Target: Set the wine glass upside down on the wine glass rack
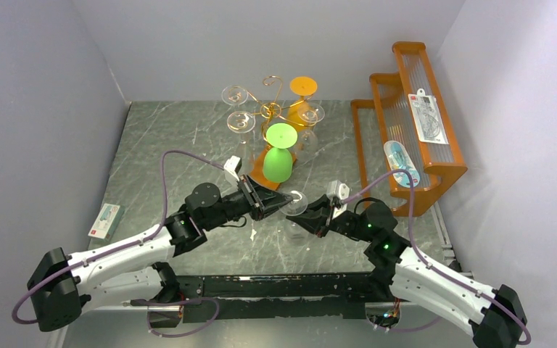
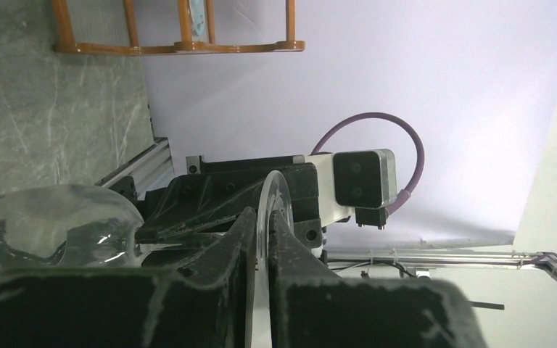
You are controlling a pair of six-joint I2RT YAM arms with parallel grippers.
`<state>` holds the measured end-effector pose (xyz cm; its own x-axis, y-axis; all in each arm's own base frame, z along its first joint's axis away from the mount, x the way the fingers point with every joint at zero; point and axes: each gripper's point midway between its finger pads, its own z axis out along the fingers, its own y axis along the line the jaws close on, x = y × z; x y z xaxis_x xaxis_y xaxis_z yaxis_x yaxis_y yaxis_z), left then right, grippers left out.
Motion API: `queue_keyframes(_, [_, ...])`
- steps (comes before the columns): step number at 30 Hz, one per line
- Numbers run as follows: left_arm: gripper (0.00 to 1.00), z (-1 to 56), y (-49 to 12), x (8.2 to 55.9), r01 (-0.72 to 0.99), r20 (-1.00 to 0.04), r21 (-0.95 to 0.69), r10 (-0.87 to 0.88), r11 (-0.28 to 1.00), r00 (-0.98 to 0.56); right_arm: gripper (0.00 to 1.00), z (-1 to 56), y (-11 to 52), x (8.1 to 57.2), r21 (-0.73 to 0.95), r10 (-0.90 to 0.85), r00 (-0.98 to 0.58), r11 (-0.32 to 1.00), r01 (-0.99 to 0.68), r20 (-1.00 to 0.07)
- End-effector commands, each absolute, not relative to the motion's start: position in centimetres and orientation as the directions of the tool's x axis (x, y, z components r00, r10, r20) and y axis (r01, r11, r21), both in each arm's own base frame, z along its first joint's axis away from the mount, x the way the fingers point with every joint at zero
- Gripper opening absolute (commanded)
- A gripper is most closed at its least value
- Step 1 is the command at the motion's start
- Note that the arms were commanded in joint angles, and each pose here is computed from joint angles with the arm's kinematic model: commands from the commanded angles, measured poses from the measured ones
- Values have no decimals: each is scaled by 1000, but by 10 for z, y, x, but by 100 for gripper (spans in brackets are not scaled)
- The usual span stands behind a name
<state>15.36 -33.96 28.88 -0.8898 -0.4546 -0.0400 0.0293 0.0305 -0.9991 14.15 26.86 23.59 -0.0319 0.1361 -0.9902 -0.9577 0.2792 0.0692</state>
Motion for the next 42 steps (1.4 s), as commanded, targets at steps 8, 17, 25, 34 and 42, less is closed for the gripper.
queue_keyframes(8, [5,271,-319,171,114,-211,-969,-496,218,-842,40,254,273,149,190,185,-137,309,-932,-973])
queue_keyframes(17, [5,243,-245,204,3,-350,-866,-602,500,-718,54,255,267,151,198,189,-140,339,-920,-972])
queue_keyframes(25, [5,250,-170,237,-86,-532,-744,-665,663,-523,54,267,262,156,199,211,-125,375,-906,-969])
queue_keyframes(34, [5,274,-121,290,-127,-601,-693,-666,710,-442,54,275,259,154,232,247,-145,376,-897,-958])
queue_keyframes(42, [5,324,-100,349,-2,-549,-803,-741,596,-386,55,274,259,155,285,272,-190,371,-884,-943])
